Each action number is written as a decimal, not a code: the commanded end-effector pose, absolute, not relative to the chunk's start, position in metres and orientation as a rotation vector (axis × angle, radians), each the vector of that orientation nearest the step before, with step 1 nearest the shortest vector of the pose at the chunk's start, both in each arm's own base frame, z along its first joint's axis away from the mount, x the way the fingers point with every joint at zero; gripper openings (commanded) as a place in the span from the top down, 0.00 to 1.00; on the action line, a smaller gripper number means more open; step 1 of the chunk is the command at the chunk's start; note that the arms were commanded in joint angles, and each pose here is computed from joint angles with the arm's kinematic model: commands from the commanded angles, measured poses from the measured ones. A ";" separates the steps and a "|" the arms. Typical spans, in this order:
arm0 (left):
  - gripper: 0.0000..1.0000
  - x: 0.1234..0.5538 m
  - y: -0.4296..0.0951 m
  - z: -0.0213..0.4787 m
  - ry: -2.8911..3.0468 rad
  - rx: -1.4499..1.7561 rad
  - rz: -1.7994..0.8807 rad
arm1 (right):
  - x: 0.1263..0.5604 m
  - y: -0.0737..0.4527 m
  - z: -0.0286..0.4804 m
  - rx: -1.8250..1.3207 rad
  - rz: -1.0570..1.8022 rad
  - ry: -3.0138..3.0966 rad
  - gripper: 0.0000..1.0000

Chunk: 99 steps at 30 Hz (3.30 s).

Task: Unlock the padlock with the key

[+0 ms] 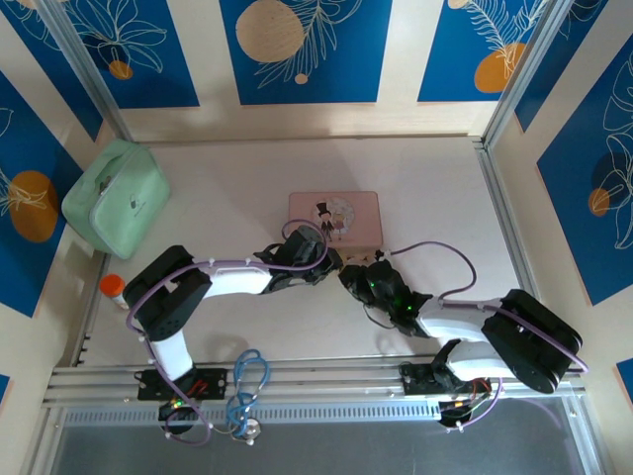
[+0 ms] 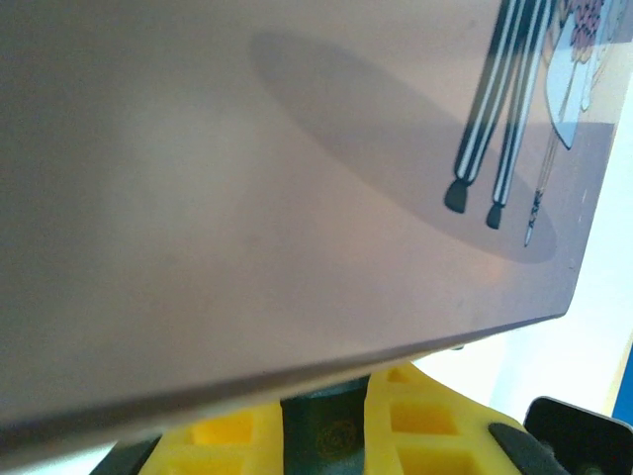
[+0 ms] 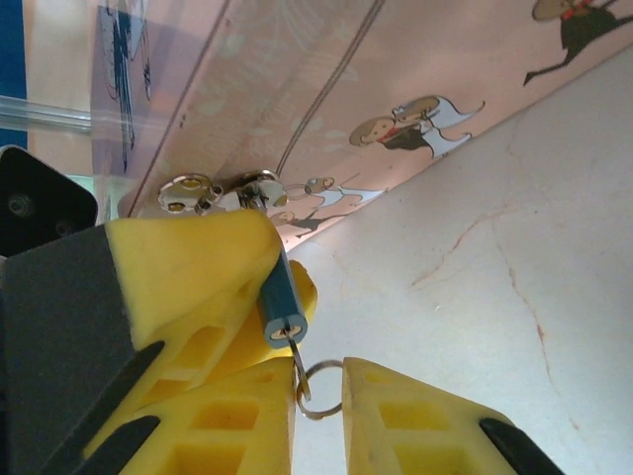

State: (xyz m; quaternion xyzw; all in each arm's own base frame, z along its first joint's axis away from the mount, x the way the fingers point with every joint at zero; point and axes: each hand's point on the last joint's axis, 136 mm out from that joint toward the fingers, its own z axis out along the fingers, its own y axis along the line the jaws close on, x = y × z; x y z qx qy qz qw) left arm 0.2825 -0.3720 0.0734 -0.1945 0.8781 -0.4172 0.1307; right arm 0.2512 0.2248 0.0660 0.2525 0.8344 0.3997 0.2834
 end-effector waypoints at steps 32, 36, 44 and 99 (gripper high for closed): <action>1.00 0.269 -0.379 0.068 2.664 -0.563 -1.259 | 0.268 0.239 0.064 0.523 1.127 2.228 0.86; 1.00 0.270 -0.380 0.067 2.656 -0.572 -1.268 | 0.267 0.243 0.064 0.530 1.137 2.233 0.87; 1.00 0.281 -0.392 0.076 2.480 -0.610 -1.491 | 0.263 0.228 0.042 0.961 1.265 2.185 1.00; 0.46 0.291 -0.368 0.072 2.757 -0.424 -0.735 | 0.271 0.235 0.059 0.447 0.931 2.328 1.00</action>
